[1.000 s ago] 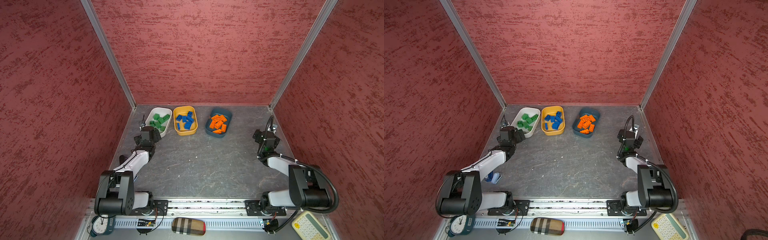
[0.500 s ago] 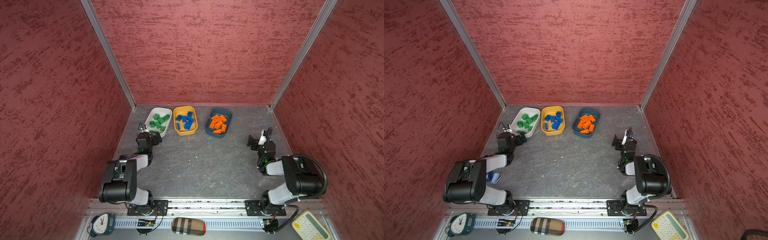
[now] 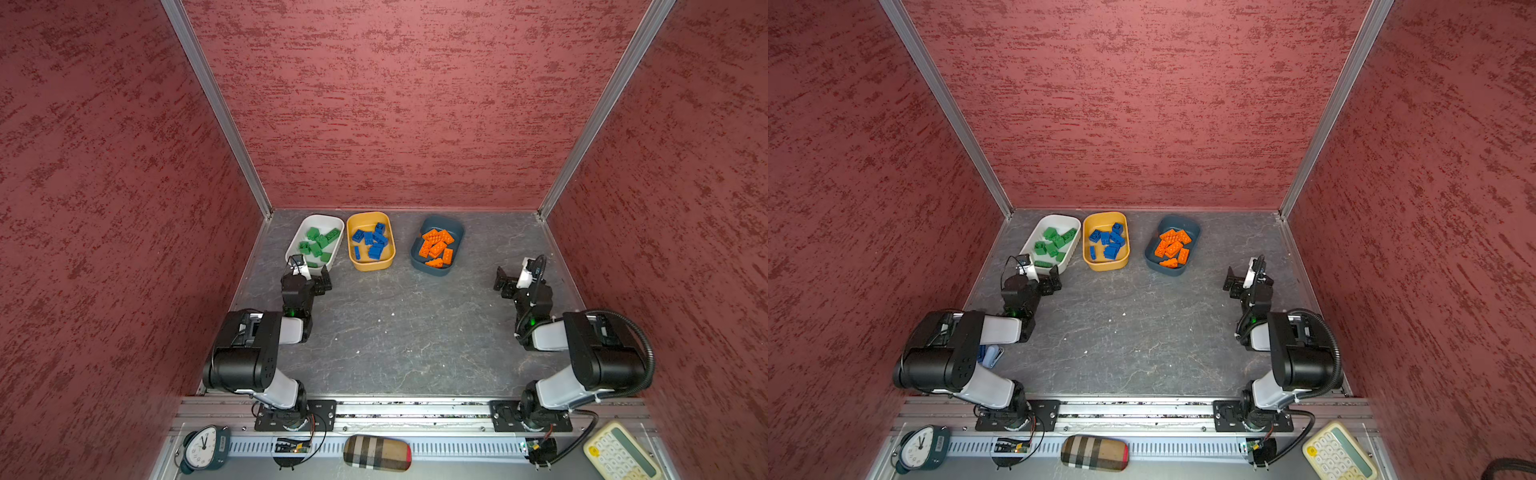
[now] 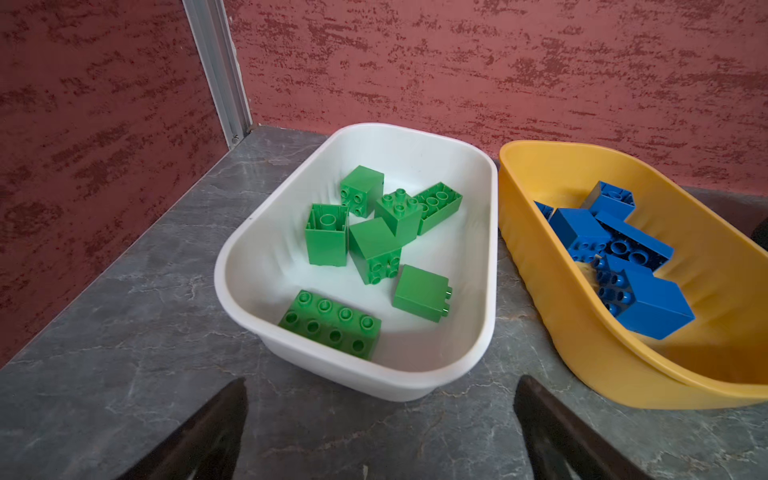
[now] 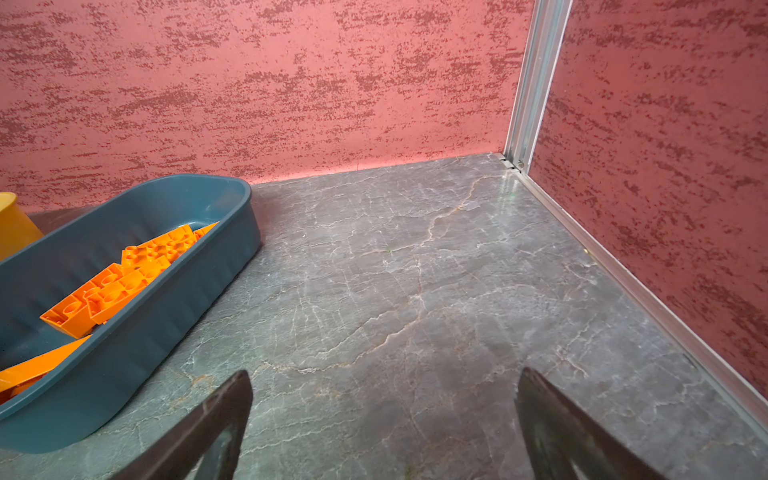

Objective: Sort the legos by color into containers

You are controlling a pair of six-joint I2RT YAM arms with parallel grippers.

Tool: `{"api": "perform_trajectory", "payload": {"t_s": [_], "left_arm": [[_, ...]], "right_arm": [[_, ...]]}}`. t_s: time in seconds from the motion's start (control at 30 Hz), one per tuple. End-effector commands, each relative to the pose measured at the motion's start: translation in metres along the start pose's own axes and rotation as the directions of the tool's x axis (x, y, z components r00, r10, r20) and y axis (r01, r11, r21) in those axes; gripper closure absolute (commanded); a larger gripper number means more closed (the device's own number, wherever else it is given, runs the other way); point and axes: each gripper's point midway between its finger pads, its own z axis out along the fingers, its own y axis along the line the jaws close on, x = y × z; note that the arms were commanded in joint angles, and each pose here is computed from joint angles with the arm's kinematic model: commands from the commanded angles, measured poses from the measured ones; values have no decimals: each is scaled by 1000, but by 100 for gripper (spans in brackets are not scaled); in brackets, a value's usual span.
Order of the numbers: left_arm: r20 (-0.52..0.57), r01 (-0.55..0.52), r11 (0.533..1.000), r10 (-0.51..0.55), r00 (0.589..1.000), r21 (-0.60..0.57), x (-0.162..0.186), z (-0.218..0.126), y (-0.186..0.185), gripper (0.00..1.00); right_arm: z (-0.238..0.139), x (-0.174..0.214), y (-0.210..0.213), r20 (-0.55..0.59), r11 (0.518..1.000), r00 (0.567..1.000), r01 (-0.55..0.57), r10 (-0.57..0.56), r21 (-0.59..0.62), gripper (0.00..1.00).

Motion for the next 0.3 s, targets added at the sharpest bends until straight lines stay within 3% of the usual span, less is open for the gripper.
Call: {"api": "perform_trajectory", "payload": {"t_s": [0.0, 0.27], "left_arm": [[53, 17, 999, -15, 999, -44, -13, -1, 7, 1], [51, 17, 999, -14, 999, -45, -13, -1, 7, 0]], "right_arm": [[1, -17, 4, 60, 1000, 998, 22, -21, -18, 1], [2, -17, 4, 57, 1000, 998, 23, -22, -18, 1]]}}
